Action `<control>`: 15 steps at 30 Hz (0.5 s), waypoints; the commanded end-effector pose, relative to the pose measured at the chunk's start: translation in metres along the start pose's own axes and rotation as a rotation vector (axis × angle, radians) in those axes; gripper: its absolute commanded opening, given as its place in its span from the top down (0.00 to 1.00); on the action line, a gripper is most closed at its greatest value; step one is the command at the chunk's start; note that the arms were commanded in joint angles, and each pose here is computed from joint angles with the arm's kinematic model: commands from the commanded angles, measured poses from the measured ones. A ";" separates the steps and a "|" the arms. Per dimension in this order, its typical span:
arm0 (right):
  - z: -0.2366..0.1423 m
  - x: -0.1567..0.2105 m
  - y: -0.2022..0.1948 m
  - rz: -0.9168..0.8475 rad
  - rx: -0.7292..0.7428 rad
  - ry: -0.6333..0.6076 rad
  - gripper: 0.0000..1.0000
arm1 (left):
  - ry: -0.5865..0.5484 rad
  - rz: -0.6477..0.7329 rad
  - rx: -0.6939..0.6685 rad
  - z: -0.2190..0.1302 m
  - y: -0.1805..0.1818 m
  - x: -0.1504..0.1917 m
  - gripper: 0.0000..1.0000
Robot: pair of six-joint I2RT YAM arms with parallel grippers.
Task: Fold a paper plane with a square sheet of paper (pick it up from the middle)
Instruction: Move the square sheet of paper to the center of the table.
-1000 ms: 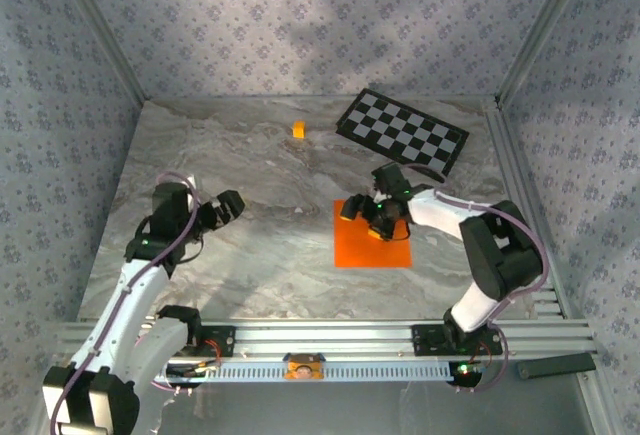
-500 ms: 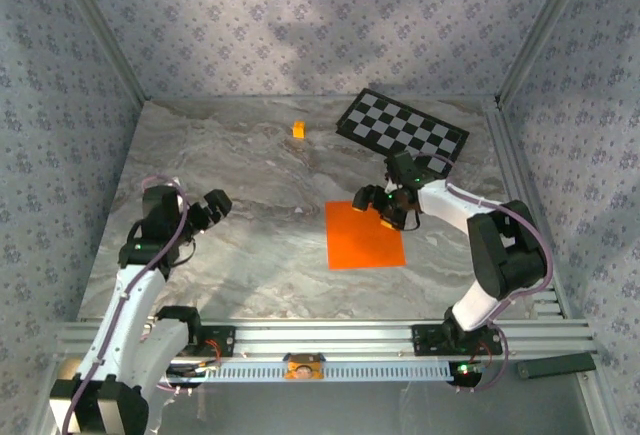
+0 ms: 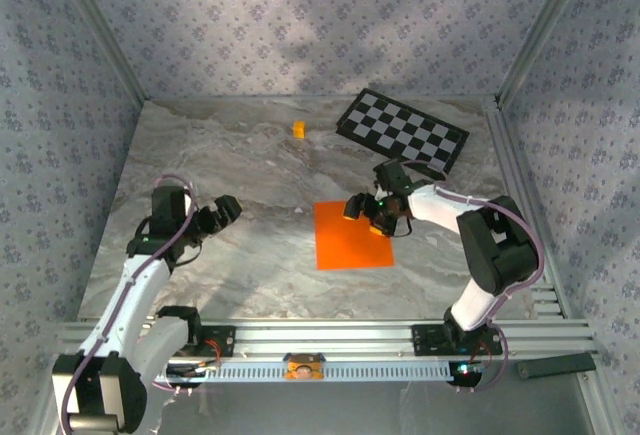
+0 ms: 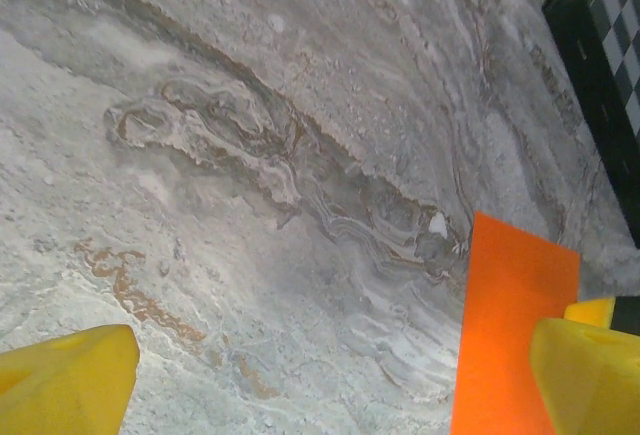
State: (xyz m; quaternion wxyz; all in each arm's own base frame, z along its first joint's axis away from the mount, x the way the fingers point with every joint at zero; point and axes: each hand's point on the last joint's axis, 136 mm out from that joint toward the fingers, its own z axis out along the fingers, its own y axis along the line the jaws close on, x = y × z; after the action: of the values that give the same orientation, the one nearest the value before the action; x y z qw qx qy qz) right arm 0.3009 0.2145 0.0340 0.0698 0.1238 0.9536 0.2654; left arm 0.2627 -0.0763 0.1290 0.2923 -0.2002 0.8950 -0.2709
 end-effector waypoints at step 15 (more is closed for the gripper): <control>0.052 0.058 0.059 0.205 -0.068 0.044 0.15 | 0.107 0.213 -0.035 -0.006 -0.021 0.009 0.00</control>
State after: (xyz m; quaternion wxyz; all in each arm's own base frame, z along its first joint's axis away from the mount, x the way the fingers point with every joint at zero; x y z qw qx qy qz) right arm 0.2867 0.3102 0.0437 0.0718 0.1589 0.9258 0.3355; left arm 0.2582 -0.0952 0.1338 0.2673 -0.1171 0.9250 -0.2433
